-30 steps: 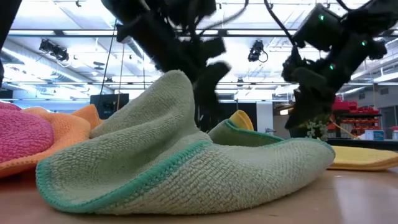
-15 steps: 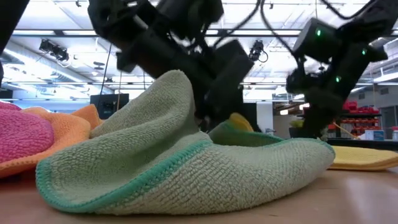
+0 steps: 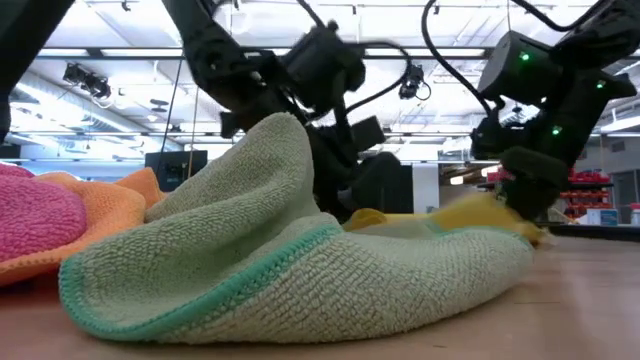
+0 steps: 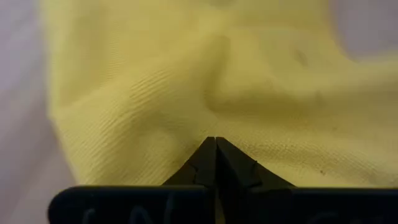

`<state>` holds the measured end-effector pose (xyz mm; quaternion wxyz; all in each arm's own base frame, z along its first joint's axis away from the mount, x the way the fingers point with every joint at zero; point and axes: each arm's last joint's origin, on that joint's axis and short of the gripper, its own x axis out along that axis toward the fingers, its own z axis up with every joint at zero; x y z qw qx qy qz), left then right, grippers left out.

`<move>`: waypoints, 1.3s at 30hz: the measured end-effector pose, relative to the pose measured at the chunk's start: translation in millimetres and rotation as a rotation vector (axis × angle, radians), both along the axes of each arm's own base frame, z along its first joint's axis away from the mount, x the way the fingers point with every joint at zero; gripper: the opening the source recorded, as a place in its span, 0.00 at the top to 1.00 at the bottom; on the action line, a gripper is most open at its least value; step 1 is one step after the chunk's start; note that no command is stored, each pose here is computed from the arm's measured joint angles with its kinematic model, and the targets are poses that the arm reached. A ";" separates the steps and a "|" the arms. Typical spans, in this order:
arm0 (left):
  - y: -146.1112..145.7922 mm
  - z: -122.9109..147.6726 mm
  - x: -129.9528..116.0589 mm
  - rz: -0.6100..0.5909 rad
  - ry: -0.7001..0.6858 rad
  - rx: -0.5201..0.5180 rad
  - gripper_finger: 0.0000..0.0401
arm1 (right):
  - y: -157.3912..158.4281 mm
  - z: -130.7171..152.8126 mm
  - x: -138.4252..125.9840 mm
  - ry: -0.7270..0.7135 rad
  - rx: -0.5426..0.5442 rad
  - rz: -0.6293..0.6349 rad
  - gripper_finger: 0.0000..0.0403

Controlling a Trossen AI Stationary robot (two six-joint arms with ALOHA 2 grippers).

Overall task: Fold microfiber towels
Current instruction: Fold the yellow towel

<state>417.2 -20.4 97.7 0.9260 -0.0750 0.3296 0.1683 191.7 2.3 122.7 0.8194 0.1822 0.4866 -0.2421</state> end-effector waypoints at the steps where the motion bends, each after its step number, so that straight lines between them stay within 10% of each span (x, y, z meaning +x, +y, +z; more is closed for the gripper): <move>1: 9.0 -0.5 -0.1 0.022 0.008 0.000 0.96 | -0.1 1.0 -2.3 0.009 0.000 -0.001 0.99; 11: 63.0 9.2 -4.7 0.166 -0.008 -0.045 0.94 | -9.8 2.9 -8.6 0.048 -0.042 -0.057 0.99; 19: 47.3 76.2 -11.7 0.040 -0.113 0.039 0.98 | -22.4 9.8 -7.0 0.031 -0.090 -0.082 0.99; 28: -21.5 113.9 -41.8 -0.158 -0.003 0.052 0.93 | -23.9 46.8 1.1 -0.124 -0.123 -0.041 0.99; 39: -115.9 57.4 -45.6 -0.315 0.068 -0.018 0.98 | -23.7 51.3 7.4 -0.169 -0.133 -0.032 0.99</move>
